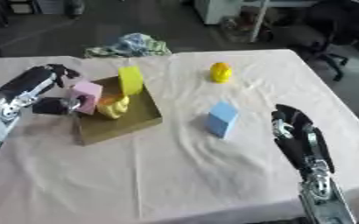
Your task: Pick up objects on the table and place them in the box.
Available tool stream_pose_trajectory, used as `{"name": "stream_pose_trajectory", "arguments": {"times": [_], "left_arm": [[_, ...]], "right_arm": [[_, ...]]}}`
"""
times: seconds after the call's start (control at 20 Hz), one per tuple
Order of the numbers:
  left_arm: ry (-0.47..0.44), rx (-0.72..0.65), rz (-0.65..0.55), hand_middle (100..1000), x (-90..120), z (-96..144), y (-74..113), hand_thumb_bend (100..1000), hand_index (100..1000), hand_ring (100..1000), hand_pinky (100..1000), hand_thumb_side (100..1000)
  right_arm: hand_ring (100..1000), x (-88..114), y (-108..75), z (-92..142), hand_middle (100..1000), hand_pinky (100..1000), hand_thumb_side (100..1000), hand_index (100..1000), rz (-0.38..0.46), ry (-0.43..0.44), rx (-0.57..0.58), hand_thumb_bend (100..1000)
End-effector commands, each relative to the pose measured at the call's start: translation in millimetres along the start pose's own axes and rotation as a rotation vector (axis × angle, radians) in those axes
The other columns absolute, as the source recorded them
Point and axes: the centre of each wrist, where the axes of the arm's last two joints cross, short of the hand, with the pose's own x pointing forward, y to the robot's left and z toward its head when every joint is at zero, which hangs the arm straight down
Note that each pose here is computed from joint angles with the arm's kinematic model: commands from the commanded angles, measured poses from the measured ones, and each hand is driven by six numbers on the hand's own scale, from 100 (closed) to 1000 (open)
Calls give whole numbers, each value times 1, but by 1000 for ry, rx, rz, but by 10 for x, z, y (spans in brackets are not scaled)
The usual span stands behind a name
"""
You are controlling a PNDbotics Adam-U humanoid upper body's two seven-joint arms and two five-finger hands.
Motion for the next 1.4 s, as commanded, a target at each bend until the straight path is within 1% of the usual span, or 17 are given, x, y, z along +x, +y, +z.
{"name": "stream_pose_trajectory", "arguments": {"times": [0.05, 0.15, 0.25, 0.35, 0.45, 0.55, 0.7, 0.75, 0.8, 0.85, 1.0, 1.1, 1.15, 1.2, 1.25, 1.4], "left_arm": [[-20, 122, 22, 808, 11, 19, 357, 470, 882, 699, 762, 796], [-36, 170, 61, 808, 29, 76, 511, 475, 879, 699, 767, 816], [-63, 206, 126, 805, 43, 162, 643, 445, 871, 691, 774, 823], [-123, 247, 236, 762, 61, 291, 782, 386, 842, 637, 749, 797], [-190, 300, 353, 727, 65, 467, 923, 356, 819, 601, 728, 760], [-231, 354, 447, 703, 74, 656, 1015, 336, 807, 582, 718, 735], [-262, 404, 540, 694, 125, 901, 1071, 315, 802, 575, 713, 715], [-265, 416, 565, 691, 143, 968, 1069, 315, 800, 573, 713, 713], [-266, 426, 585, 687, 160, 1023, 1065, 311, 799, 569, 710, 714], [-260, 434, 612, 680, 167, 1085, 1032, 309, 796, 564, 706, 716], [-237, 448, 686, 670, 186, 1262, 921, 304, 791, 554, 701, 723], [-217, 452, 721, 665, 195, 1364, 840, 301, 790, 548, 700, 731], [-203, 450, 735, 660, 196, 1411, 796, 297, 790, 544, 699, 738], [-191, 447, 746, 656, 199, 1454, 758, 318, 789, 542, 698, 701], [-176, 439, 755, 651, 199, 1501, 708, 292, 788, 537, 697, 750], [-138, 417, 780, 643, 205, 1626, 570, 289, 783, 530, 694, 762]], "right_arm": [[778, 50, -46, -48, 669, 708, 508, 793, 12, -23, -2, 100], [777, 50, -56, -50, 669, 708, 507, 793, 14, -24, -7, 100], [778, 54, -65, -54, 669, 708, 507, 792, 16, -25, -11, 100], [778, 59, -78, -61, 669, 708, 506, 793, 20, -28, -16, 100], [778, 68, -106, -75, 670, 708, 502, 793, 30, -32, -24, 100], [778, 87, -151, -107, 671, 709, 495, 795, 50, -40, -30, 100], [779, 139, -243, -198, 673, 710, 478, 798, 98, -63, -34, 100], [779, 163, -285, -239, 674, 711, 471, 799, 120, -72, -35, 100], [780, 182, -317, -273, 675, 712, 530, 801, 138, -80, -36, 100], [780, 213, -358, -321, 676, 712, 457, 803, 162, -93, -34, 100], [782, 286, -499, -468, 683, 717, 427, 813, 254, -117, -2, 100], [785, 331, -620, -585, 691, 721, 401, 825, 341, -126, 47, 100], [790, 358, -680, -649, 704, 727, 394, 838, 390, -131, 83, 100], [796, 379, -730, -710, 718, 732, 392, 851, 438, -135, 125, 100], [808, 407, -784, -781, 744, 742, 409, 874, 496, -137, 185, 100], [842, 456, -910, -972, 792, 770, 446, 910, 635, -114, 365, 100]]}}
